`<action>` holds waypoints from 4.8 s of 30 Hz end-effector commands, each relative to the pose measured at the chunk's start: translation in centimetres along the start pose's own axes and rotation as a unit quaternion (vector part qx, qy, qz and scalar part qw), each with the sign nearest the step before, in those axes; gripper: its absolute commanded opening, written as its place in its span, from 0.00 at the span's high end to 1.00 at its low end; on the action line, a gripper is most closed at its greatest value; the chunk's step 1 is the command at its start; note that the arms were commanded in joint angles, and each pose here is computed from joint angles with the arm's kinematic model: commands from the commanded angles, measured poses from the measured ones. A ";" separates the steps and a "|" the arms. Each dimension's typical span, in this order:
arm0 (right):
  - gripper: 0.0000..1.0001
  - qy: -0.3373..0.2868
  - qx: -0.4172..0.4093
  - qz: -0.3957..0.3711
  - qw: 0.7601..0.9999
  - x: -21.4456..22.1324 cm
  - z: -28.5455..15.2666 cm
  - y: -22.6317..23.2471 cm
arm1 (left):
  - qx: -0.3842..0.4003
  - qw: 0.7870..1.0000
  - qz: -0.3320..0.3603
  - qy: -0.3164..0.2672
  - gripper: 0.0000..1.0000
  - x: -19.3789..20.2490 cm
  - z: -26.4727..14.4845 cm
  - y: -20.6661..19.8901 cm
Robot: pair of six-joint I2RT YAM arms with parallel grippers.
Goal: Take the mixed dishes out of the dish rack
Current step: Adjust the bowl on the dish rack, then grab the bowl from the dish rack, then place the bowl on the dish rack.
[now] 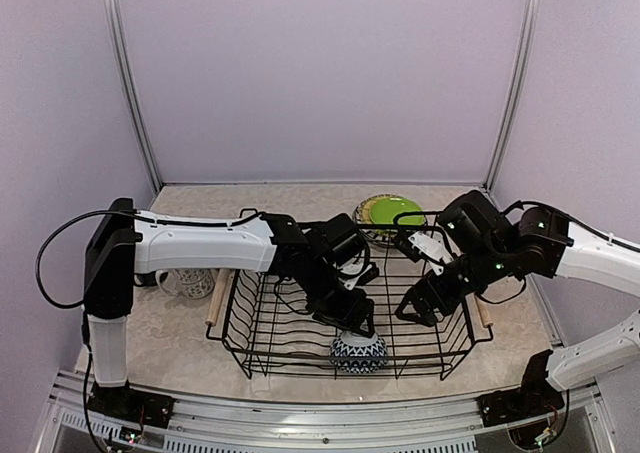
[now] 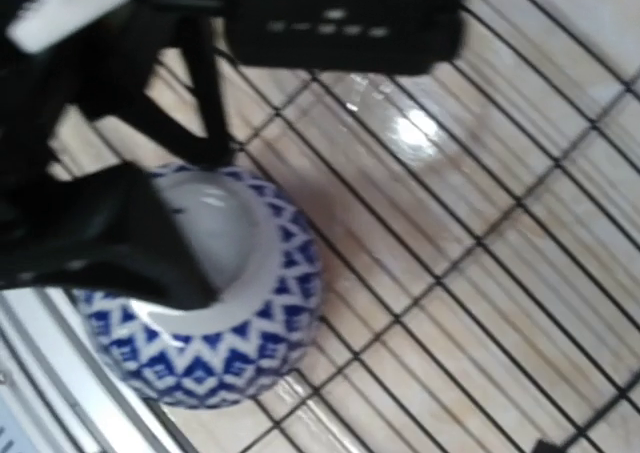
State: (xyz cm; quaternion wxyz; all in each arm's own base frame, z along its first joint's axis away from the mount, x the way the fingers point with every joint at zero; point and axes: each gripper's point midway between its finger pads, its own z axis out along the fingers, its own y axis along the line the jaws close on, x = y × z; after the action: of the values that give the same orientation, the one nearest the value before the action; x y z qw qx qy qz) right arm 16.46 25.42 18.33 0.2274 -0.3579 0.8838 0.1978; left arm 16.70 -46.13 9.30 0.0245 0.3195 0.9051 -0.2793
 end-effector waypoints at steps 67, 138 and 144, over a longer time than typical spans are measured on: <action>0.65 -0.143 0.152 -0.097 0.973 -3.9 12.5 3.8 | -0.095 0.991 -0.074 -0.061 0.30 -4.3 -3.1 8.8; 1.00 -0.224 0.209 0.430 0.850 -4.6 -6.0 -32.0 | -0.289 0.781 0.064 -0.549 0.01 -3.7 -43.4 9.0; 1.00 -0.176 0.194 0.491 0.831 -1.6 -2.0 -32.7 | -0.277 0.778 0.062 -0.560 0.01 -3.3 -43.9 8.5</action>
State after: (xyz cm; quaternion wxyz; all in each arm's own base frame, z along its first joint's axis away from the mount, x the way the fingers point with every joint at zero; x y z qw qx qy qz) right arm 40.11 2.42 15.28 0.3180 0.1868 0.9218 0.1196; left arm 30.73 -19.55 42.15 0.6246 0.1473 0.7567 -0.1246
